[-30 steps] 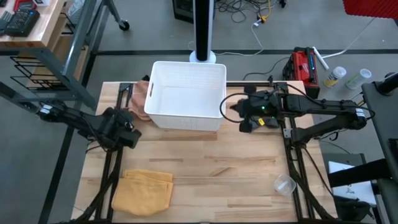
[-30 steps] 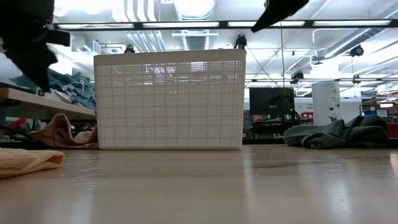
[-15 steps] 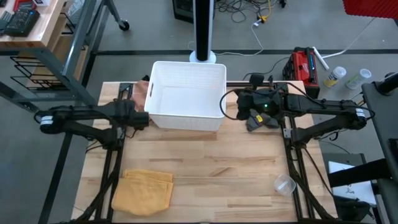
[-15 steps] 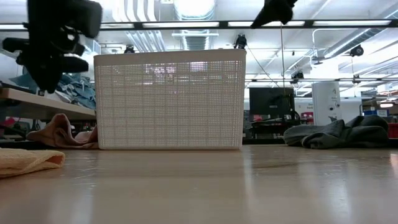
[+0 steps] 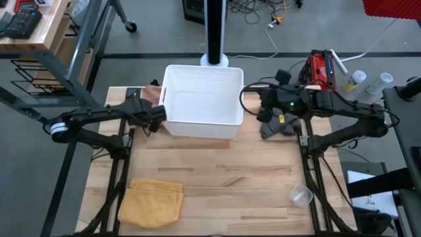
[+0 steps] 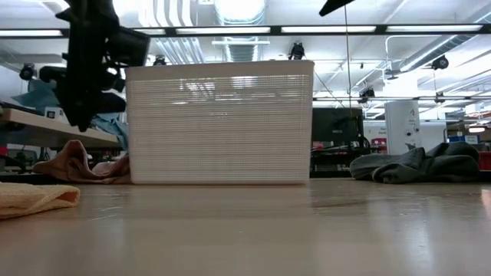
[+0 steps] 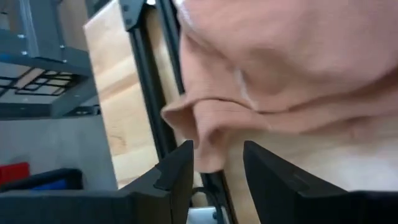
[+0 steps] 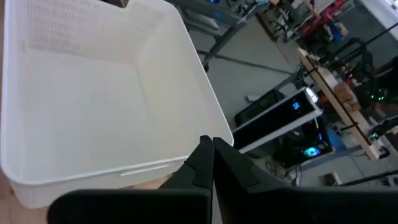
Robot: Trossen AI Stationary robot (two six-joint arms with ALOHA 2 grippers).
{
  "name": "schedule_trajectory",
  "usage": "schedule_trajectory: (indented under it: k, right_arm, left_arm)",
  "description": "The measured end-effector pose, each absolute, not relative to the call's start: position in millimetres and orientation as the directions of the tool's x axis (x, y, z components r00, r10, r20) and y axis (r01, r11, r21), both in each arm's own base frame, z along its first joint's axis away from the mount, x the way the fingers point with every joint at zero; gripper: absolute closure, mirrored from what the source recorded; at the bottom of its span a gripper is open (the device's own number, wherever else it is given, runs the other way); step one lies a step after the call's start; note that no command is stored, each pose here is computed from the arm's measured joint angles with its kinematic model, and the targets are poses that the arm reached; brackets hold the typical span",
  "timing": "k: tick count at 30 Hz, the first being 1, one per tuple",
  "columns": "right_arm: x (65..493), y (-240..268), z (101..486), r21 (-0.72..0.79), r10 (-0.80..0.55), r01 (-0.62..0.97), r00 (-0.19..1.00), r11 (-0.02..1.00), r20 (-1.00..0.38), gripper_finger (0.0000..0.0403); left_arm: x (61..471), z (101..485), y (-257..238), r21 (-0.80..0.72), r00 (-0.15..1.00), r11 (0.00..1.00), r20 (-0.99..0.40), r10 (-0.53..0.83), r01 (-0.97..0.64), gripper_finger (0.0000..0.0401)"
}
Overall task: Fold towel
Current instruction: Fold the brown squared towel
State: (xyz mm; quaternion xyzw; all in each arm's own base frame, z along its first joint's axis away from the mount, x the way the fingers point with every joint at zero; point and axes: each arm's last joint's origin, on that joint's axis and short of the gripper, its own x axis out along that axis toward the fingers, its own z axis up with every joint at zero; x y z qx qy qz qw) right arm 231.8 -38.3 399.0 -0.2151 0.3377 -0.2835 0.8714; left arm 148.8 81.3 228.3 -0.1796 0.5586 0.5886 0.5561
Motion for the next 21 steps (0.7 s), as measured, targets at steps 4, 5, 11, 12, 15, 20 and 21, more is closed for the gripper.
schedule_trajectory:
  k: [4,5,11,12,15,20,21]
  right_arm:
    - [227.1,-37.8,399.1,-0.556,-0.637,0.349,0.592,0.755,-0.494,0.0403]
    - [226.6,-37.7,398.2,-0.552,-0.637,0.349,0.586,0.757,-0.501,0.0403]
    - [225.9,-37.1,393.9,-0.522,-0.617,0.348,0.581,0.778,-0.531,0.0403]
    - [226.0,-36.7,393.3,-0.510,-0.602,0.340,0.587,0.790,-0.541,0.0403]
    - [226.3,-35.9,392.8,-0.482,-0.575,0.331,0.602,0.811,-0.554,0.0403]
    - [225.5,-35.3,391.8,-0.475,-0.571,0.331,0.597,0.815,-0.563,0.0403]
    - [225.5,-35.3,391.8,-0.475,-0.571,0.331,0.597,0.815,-0.563,0.0403]
  left_arm:
    - [148.9,224.6,85.1,0.507,-0.360,0.234,-0.806,0.470,-0.829,0.0276]
    - [149.6,223.8,85.8,0.513,-0.364,0.237,-0.803,0.472,-0.825,0.0278]
    - [150.8,217.4,91.1,0.558,-0.391,0.233,-0.769,0.505,-0.797,0.0288]
    - [150.2,216.5,92.0,0.559,-0.395,0.228,-0.769,0.503,-0.797,0.0289]
    - [149.6,213.1,94.3,0.554,-0.393,0.225,-0.772,0.500,-0.802,0.0288]
    - [145.7,205.8,96.7,0.511,-0.375,0.242,-0.814,0.443,-0.825,0.0278]
    - [144.5,204.3,96.9,0.506,-0.374,0.247,-0.822,0.430,-0.826,0.0276]
